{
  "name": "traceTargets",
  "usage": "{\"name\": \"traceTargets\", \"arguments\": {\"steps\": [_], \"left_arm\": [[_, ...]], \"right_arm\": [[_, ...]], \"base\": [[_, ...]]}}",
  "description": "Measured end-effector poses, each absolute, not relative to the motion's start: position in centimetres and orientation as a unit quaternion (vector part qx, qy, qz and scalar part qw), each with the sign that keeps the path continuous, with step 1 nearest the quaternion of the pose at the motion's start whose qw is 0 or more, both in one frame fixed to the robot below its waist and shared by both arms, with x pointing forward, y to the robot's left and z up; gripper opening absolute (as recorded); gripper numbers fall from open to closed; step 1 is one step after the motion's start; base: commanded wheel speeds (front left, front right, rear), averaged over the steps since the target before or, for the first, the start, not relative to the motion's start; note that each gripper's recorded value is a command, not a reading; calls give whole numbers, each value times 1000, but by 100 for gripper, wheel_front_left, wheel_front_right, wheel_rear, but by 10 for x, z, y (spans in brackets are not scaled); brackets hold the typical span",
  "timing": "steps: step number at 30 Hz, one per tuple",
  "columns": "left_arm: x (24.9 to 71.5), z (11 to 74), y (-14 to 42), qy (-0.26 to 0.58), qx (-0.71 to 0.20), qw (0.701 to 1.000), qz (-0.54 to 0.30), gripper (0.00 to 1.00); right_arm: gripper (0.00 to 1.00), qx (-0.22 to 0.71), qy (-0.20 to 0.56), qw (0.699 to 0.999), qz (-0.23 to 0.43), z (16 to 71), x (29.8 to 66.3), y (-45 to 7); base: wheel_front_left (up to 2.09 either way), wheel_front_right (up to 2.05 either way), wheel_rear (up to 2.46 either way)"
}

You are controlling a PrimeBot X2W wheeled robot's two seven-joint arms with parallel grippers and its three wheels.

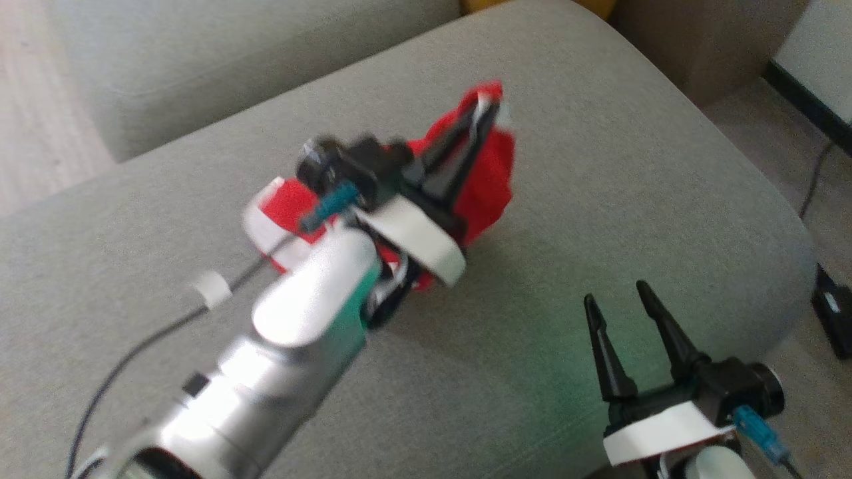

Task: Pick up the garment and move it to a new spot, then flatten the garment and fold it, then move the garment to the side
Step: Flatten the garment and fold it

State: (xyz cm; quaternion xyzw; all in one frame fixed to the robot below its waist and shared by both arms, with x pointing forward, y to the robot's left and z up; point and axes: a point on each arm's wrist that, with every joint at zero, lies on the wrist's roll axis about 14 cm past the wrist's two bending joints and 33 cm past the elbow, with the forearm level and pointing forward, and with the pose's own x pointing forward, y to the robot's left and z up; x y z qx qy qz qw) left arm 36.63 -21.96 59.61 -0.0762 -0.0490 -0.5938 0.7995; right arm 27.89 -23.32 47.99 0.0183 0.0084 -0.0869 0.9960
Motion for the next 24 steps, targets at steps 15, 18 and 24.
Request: {"name": "traceTargets", "arguments": {"steps": [15, 18, 24], "left_arm": [[420, 508, -39, 59, -55, 914, -397, 0], [418, 480, 1, 88, -56, 931, -350, 0], [418, 465, 41, 95, -60, 947, -300, 0]], "right_arm": [[100, 20, 18, 999, 21, 471, 313, -177], [100, 16, 35, 998, 42, 461, 319, -166], [100, 16, 49, 997, 66, 452, 329, -153]], "base": [[0, 0, 0], [0, 0, 0], [0, 0, 0]]}}
